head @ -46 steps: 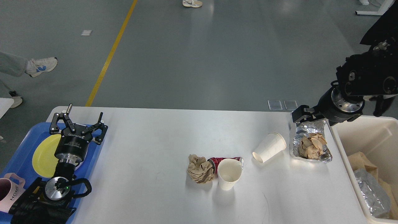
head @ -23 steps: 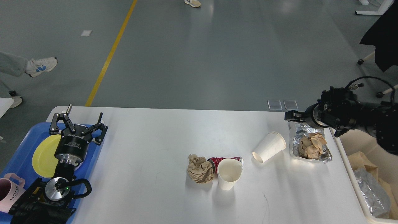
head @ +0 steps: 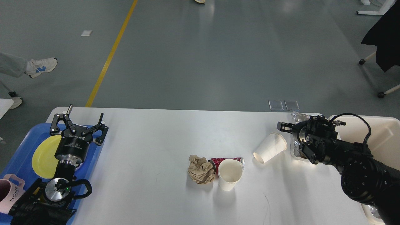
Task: Tidy desktop
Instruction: 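Grasp the lying white paper cup with the right gripper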
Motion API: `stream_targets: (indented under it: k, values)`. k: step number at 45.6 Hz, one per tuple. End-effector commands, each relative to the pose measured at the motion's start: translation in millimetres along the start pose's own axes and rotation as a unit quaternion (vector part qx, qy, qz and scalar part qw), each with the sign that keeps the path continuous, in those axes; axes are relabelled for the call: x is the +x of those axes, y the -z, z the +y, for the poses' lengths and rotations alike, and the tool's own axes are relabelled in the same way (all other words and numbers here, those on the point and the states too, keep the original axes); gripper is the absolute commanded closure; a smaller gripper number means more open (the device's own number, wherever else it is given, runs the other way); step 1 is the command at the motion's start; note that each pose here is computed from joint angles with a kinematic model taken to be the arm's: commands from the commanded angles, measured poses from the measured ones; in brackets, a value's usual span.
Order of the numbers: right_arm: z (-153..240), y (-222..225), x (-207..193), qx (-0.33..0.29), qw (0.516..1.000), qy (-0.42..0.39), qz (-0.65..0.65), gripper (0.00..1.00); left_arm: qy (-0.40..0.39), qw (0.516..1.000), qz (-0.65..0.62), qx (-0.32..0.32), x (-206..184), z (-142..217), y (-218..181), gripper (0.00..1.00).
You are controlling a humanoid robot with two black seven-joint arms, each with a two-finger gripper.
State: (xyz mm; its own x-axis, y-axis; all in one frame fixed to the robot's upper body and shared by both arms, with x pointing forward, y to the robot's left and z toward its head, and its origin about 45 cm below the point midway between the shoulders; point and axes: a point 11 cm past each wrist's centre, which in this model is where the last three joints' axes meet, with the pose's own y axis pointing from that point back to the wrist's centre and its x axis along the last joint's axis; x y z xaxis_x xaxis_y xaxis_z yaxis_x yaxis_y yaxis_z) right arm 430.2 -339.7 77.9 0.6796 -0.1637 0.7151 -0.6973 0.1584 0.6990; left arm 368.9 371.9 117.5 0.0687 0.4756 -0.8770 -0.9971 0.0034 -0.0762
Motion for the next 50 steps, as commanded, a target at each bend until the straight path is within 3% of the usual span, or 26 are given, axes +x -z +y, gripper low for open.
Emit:
stream_targets:
  k: [1,21,28,33,37,40,50]
  values:
    - [-0.9,-4.3,-7.0,-0.005,1.0,-0.005,-0.008,0.18,0.001,1.0,0.001,0.0,-0.6,-0.2,0.7,0.04]
    - [-2.6,-16.9,-40.4,-0.016,1.0,0.022,-0.008,0.27,0.0,1.0,0.0,0.0,0.0,0.0,0.0,0.04]
    - [-2.5,-21.7,-45.5,-0.02,0.999,0.027,-0.007,0.42,0.0,1.0,0.0,0.0,0.0,0.0,0.0,0.04]
    - [-2.4,-24.1,-47.1,-0.022,0.999,0.028,-0.004,0.6,0.0,1.0,0.0,0.0,0.0,0.0,0.0,0.04]
    - [-2.2,-27.2,-49.3,-0.031,0.999,0.034,0.001,0.86,0.0,1.0,0.0,0.0,0.0,0.0,0.0,0.04]
    - [-1.9,-29.2,-50.8,-0.042,0.998,0.04,0.002,1.0,0.0,1.0,0.0,0.0,0.0,0.0,0.0,0.04]
    - [-1.1,-33.6,-53.2,-0.062,0.997,0.049,-0.001,1.0,0.0,1.0,0.0,0.0,0.0,0.0,0.0,0.04]
